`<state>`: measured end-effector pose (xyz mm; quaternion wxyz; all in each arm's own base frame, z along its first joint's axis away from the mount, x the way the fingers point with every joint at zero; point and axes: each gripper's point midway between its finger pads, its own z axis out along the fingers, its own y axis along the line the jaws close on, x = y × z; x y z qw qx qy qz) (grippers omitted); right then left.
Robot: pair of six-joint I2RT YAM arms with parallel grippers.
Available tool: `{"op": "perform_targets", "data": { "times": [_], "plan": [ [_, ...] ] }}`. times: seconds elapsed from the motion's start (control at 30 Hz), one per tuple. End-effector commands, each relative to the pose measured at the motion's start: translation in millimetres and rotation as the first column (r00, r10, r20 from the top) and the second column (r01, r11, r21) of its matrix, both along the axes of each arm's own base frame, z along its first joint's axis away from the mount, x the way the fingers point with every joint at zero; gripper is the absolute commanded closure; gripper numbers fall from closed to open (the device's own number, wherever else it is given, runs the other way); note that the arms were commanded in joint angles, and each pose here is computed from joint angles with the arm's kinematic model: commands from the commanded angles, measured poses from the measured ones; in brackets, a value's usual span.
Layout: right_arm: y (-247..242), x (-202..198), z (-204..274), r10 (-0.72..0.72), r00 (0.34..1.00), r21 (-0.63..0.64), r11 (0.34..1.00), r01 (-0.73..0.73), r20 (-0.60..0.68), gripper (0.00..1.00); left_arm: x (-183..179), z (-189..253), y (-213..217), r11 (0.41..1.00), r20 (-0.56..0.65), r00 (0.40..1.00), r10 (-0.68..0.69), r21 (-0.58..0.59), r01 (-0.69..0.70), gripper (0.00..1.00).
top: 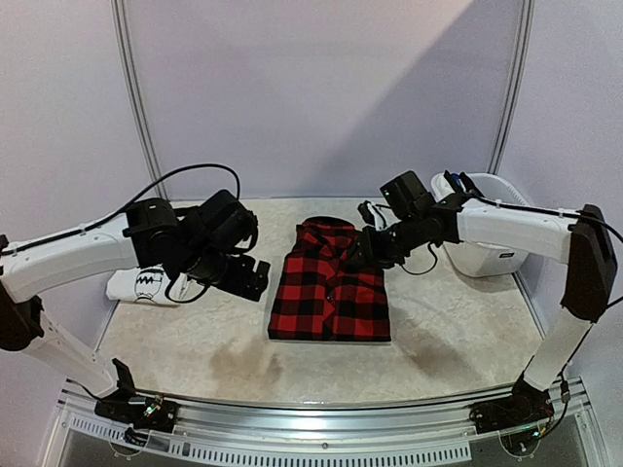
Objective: Fold and stack the mixed laundry pile
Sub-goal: Smooth out the 2/3-rectangle-folded shirt at the center of the board.
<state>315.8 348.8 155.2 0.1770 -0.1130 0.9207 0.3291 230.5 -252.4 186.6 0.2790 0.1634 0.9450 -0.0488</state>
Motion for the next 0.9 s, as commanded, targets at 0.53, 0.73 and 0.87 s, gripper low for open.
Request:
{"op": "perform_targets", "data": {
  "times": [0.53, 0.73, 0.87],
  "plan": [
    [-16, -17, -28, -0.085, 0.99, -0.042, 0.996, 0.081, -0.114, 0.67, 55, -12, -77, 0.972, -0.056, 0.989, -0.134, -0.204, 0.12, 0.34],
    [-8, -14, -52, -0.074, 0.984, -0.057, 0.996, 0.066, -0.159, 0.68, 69, -42, -104, 0.96, -0.144, 0.969, -0.201, -0.225, 0.165, 0.44],
    [-7, -10, -75, -0.073, 0.98, -0.093, 0.994, 0.057, -0.185, 0.69, 66, -62, -109, 0.957, -0.182, 0.957, -0.225, -0.226, 0.182, 0.46]
  ]
}}
